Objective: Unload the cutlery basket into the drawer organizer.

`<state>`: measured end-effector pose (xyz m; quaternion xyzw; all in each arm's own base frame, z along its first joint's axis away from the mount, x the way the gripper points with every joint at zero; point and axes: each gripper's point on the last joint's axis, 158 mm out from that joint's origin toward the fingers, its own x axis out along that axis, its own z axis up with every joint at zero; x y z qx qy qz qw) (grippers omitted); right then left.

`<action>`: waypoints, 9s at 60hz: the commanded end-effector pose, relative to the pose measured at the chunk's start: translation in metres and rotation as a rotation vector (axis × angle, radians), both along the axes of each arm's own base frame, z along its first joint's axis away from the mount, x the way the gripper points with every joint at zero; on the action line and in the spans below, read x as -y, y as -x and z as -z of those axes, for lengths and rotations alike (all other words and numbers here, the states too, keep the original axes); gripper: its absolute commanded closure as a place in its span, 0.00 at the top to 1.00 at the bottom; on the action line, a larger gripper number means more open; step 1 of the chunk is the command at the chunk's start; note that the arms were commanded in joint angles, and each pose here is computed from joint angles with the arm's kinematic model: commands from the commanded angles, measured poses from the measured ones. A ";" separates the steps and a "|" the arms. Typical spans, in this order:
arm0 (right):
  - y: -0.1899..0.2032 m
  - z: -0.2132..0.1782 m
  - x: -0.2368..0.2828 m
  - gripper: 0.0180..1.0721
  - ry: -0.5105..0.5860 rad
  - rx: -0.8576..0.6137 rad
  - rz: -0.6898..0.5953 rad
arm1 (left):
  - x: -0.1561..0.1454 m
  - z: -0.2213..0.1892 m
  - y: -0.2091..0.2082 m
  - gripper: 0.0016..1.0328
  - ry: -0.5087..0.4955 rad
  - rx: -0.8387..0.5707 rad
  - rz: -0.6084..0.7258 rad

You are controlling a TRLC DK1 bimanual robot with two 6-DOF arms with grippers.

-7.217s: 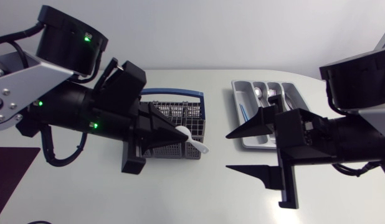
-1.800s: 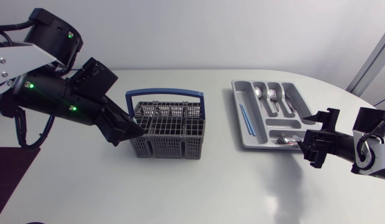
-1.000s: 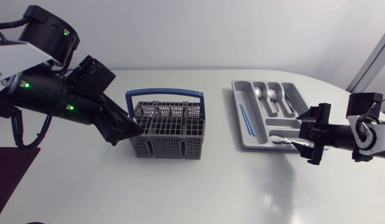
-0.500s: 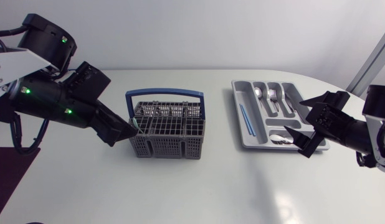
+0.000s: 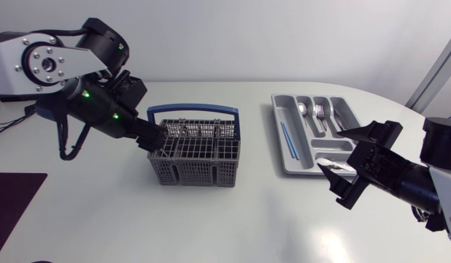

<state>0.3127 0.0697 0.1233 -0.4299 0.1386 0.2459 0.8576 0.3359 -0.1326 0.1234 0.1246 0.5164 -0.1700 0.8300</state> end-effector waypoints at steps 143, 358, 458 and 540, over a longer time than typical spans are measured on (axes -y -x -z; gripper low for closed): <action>0.040 0.015 -0.006 0.94 -0.001 -0.048 -0.029 | 0.011 -0.003 -0.022 0.09 -0.108 0.052 -0.035; 0.013 -0.032 -0.213 0.09 -0.443 -0.347 -0.177 | 0.161 -0.090 0.019 0.10 0.482 0.185 0.307; -0.022 0.058 0.042 0.06 0.008 -0.394 -0.291 | -0.031 -0.101 -0.045 0.96 0.210 0.470 -0.068; -0.072 0.106 0.128 0.96 0.261 -0.357 -0.175 | -0.070 -0.095 -0.015 0.96 0.114 0.659 -0.057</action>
